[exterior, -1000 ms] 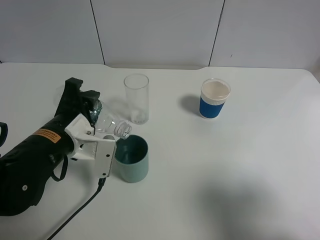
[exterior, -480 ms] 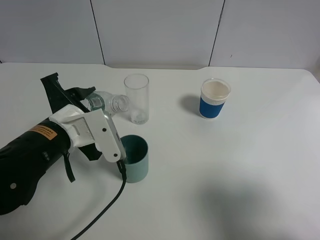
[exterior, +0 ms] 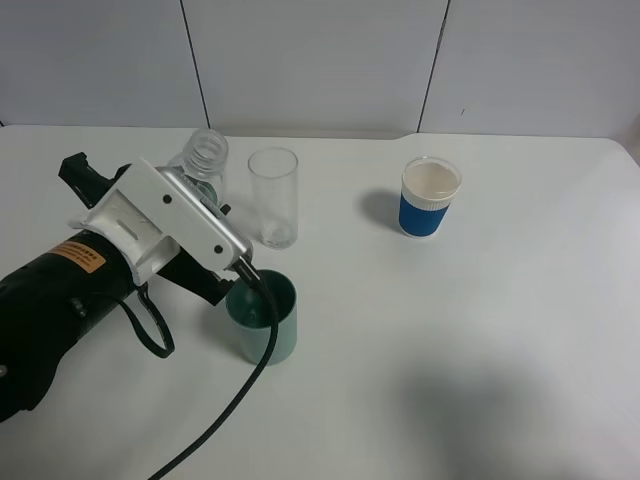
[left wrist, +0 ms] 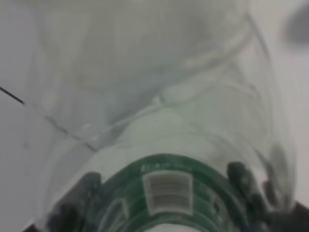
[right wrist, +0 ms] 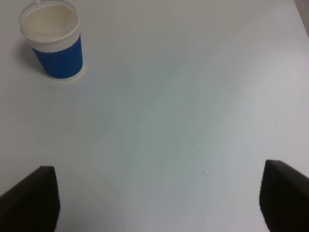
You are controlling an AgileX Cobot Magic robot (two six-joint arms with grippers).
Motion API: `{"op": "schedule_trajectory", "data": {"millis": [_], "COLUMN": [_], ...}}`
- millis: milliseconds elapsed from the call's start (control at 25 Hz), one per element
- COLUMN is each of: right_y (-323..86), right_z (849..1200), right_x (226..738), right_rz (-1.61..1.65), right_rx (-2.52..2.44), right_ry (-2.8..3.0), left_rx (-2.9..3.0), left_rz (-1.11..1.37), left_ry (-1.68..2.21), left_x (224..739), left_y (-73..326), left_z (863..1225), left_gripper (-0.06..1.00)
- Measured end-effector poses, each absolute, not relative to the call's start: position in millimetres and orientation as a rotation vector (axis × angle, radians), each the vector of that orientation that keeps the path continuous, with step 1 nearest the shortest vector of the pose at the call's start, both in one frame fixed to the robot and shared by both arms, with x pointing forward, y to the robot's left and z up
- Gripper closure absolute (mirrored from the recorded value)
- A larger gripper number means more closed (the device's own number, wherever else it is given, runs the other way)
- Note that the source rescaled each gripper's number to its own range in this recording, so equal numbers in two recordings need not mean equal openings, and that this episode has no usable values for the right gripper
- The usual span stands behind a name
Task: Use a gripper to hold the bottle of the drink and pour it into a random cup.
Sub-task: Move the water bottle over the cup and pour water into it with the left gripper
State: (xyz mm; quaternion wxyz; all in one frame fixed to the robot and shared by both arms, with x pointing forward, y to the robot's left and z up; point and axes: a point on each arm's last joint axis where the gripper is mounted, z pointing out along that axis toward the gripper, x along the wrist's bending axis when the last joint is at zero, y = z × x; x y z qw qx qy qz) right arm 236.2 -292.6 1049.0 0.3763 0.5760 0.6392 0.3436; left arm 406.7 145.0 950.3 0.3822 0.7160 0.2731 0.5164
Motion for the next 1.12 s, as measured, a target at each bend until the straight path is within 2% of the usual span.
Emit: {"op": "schedule_trajectory", "data": {"millis": [240,760,1120], "right_y": [-292.6,-292.6,-292.6], "right_z": [1049.0,1049.0,1049.0], "right_x": [236.2,236.2,236.2], "right_rz": [0.879,0.879,0.879], "right_rx": [1.474,1.474,1.474], "right_ry": [1.635,1.635,1.635], "left_rx": [1.711,1.633,1.558], "left_rz": [1.167,1.009,0.829], "left_ry": [0.754,0.665,0.699], "left_x": [405.1,403.7,427.7], "left_y": [138.4,127.3,143.8], "left_z": [953.0,958.4,960.3], "left_gripper": [0.93,0.93,0.93]}}
